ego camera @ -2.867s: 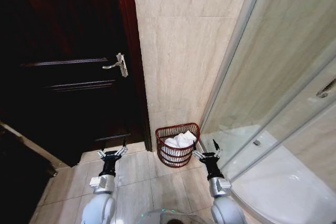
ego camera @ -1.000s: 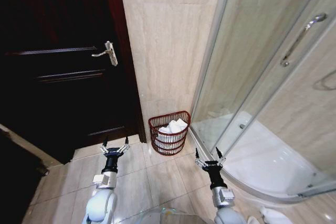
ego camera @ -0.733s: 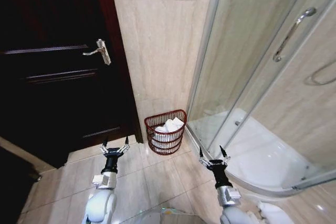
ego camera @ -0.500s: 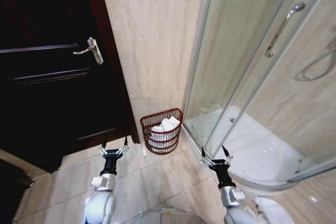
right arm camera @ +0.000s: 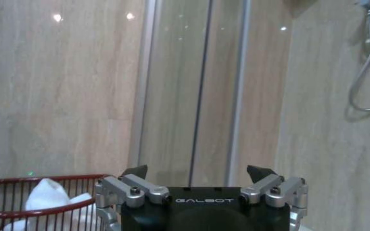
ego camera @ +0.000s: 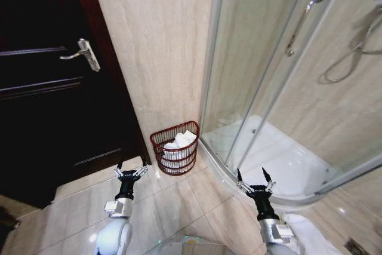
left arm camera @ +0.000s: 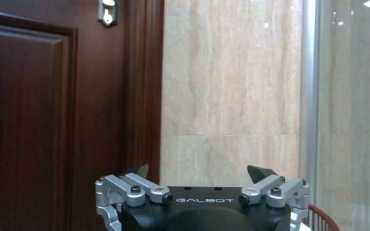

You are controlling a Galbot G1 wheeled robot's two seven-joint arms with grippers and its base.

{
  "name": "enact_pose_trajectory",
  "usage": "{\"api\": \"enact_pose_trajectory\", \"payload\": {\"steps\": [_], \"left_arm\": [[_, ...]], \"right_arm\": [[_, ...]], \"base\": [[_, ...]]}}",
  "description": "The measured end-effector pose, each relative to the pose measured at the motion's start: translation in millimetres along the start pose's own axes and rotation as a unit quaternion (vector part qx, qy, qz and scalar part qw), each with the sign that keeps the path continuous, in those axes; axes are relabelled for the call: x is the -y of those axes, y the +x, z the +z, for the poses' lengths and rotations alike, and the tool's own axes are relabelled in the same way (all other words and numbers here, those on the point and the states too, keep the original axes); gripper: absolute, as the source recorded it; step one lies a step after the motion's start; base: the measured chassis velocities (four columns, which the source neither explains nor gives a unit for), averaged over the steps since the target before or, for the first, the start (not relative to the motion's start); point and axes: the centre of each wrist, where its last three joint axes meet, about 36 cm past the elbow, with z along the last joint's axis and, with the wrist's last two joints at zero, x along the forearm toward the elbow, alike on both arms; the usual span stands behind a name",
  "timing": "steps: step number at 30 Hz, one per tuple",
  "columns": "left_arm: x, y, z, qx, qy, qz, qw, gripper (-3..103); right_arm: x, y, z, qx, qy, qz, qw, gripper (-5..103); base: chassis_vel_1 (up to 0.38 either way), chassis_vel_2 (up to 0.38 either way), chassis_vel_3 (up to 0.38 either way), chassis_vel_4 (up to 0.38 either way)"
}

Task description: Discard the used towel into the hamper.

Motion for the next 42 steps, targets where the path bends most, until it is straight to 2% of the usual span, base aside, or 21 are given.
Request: {"api": "enact_pose_trajectory", "payload": {"steps": [26,42], "left_arm": [[-0.1,-1.4,0.3,-0.006,0.0,0.012,0.9999,100],[-9.6,-12.0,-11.0,-0.01,0.016,0.028,0.9994,100]], "right_arm": [[11.8,17.6,1.5,0.018,0.004,0.028,0.999,100],[20.2,20.8,5.4,0.021,0.011,0.034,0.999,100]], "base": [[-0.039,-0.038,-0.039,-0.04],[-0.045,-0.043,-0.042,-0.038]]}}
